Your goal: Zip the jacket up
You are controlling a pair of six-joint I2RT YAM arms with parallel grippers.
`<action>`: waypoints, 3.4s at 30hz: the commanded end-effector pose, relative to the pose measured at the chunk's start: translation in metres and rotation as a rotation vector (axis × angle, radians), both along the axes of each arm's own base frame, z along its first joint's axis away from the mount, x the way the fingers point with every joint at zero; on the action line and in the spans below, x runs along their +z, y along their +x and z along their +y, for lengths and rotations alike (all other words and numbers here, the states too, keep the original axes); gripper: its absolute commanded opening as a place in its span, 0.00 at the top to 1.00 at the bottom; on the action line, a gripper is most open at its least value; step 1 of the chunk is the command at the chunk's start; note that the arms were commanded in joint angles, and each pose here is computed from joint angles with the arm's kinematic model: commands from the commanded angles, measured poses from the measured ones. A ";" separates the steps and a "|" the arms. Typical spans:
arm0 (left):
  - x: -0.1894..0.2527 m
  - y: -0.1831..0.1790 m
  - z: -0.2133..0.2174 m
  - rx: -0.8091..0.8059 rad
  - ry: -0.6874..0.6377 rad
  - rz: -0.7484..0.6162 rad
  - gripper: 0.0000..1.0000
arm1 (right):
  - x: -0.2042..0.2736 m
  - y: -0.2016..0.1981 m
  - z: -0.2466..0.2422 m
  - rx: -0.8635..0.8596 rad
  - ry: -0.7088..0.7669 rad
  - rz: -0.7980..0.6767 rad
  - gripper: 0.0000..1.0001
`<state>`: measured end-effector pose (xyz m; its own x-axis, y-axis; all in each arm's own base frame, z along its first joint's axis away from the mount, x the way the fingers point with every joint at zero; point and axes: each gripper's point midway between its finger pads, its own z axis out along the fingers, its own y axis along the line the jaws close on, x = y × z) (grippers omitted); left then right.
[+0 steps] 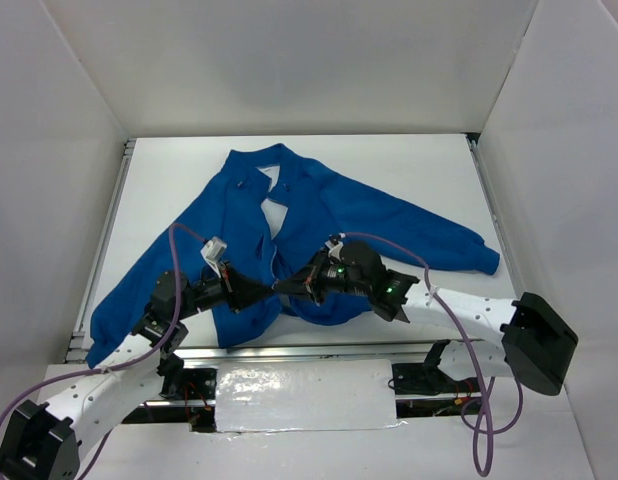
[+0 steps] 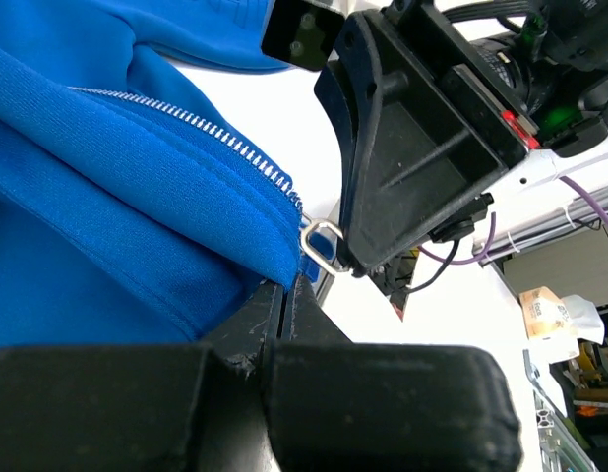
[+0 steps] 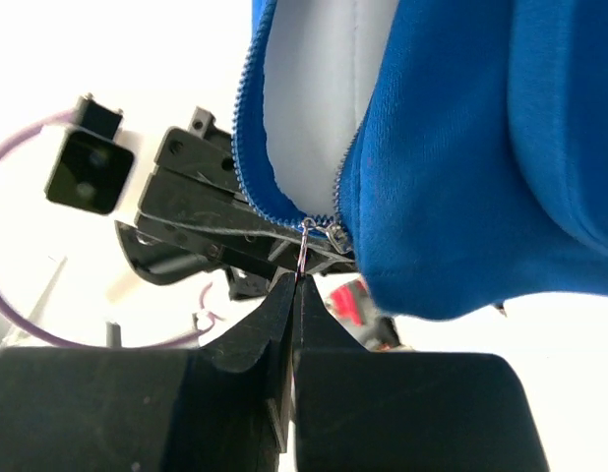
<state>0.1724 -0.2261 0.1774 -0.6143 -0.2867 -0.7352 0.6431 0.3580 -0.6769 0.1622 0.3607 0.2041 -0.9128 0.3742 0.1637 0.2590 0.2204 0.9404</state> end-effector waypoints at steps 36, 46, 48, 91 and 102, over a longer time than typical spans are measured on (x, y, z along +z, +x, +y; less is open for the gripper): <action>-0.045 -0.015 -0.009 -0.063 0.120 0.152 1.00 | 0.105 0.083 -0.015 -0.181 0.333 -0.197 1.00; -0.048 -0.024 -0.010 -0.073 0.123 0.171 1.00 | 0.095 0.151 -0.032 -0.327 0.237 -0.200 1.00; -0.048 -0.026 -0.009 -0.070 0.122 0.169 1.00 | 0.095 0.173 -0.035 -0.359 0.209 -0.201 1.00; -0.101 -0.020 0.020 0.245 0.168 0.389 0.96 | 0.142 0.340 -0.089 -0.276 0.094 -0.650 0.48; 0.013 -0.013 0.019 0.214 0.133 0.123 0.00 | 0.107 0.309 -0.092 -0.238 0.000 -0.738 0.34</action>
